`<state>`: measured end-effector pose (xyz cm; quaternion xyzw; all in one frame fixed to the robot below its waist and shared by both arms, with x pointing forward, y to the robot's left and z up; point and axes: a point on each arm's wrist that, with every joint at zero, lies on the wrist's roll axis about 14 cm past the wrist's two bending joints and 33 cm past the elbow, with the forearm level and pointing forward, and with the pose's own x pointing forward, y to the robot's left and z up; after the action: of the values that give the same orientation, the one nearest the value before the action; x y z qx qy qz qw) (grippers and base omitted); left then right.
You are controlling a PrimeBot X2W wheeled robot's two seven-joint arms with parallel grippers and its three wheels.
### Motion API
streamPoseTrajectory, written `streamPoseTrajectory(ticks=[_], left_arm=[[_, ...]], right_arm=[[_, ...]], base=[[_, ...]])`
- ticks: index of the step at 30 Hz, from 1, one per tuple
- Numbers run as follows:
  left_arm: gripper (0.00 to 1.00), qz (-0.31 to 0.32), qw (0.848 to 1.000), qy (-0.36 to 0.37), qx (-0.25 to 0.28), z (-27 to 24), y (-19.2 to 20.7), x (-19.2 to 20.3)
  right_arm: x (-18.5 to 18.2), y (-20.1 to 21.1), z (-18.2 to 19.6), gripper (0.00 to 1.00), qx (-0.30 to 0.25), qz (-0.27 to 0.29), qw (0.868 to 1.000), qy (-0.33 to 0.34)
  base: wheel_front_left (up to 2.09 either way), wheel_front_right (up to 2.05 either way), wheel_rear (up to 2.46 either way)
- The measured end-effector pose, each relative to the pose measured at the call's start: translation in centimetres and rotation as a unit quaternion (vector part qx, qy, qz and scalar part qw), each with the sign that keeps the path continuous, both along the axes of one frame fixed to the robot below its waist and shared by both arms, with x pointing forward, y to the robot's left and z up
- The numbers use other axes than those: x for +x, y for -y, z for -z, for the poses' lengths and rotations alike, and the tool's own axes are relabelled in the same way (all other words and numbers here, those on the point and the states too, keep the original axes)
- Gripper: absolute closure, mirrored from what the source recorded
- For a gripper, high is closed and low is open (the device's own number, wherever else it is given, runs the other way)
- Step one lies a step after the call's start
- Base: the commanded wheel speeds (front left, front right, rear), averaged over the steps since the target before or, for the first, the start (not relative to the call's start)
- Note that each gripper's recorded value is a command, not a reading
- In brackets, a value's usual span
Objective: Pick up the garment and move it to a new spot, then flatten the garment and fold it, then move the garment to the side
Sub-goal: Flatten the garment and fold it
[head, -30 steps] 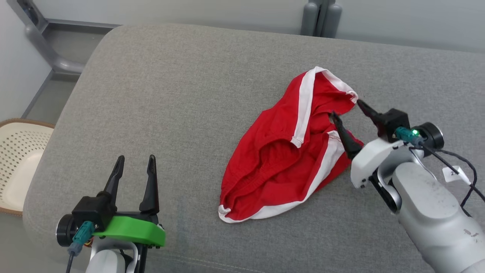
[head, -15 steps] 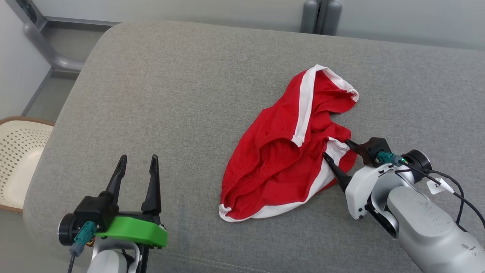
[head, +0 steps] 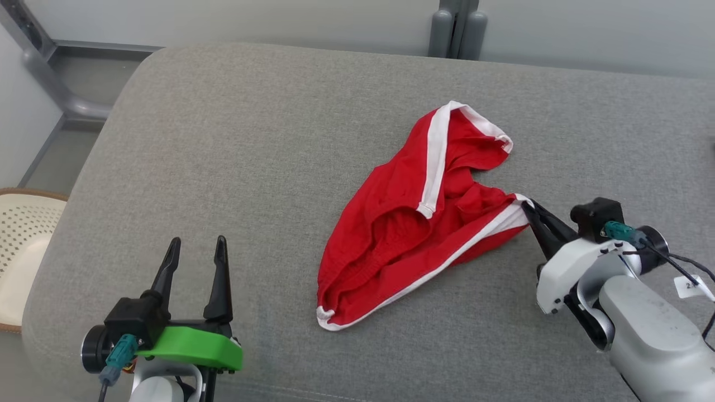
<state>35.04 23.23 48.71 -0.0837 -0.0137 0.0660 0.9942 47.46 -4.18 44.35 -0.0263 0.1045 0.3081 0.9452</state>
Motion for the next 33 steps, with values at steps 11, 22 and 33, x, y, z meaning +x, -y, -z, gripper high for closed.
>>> streamPoseTrajectory(ticks=[11,22,33], left_arm=[[0.0,0.043,0.999,0.008,0.0,-0.3,2.6,1.6],[0.0,0.066,0.998,0.008,0.004,-0.2,4.0,2.4],[0.0,0.079,0.997,0.014,0.012,-0.6,4.4,2.3]], right_arm=[[-4.4,7.4,2.3,1.0,0.071,0.129,0.988,-0.048],[-7.7,10.2,2.9,0.0,0.108,0.202,0.972,-0.053],[-6.8,11.6,-3.3,0.0,0.125,0.222,0.966,0.054]], base=[[0.0,0.0,0.0],[0.0,0.0,0.0],[0.0,0.0,0.0]])
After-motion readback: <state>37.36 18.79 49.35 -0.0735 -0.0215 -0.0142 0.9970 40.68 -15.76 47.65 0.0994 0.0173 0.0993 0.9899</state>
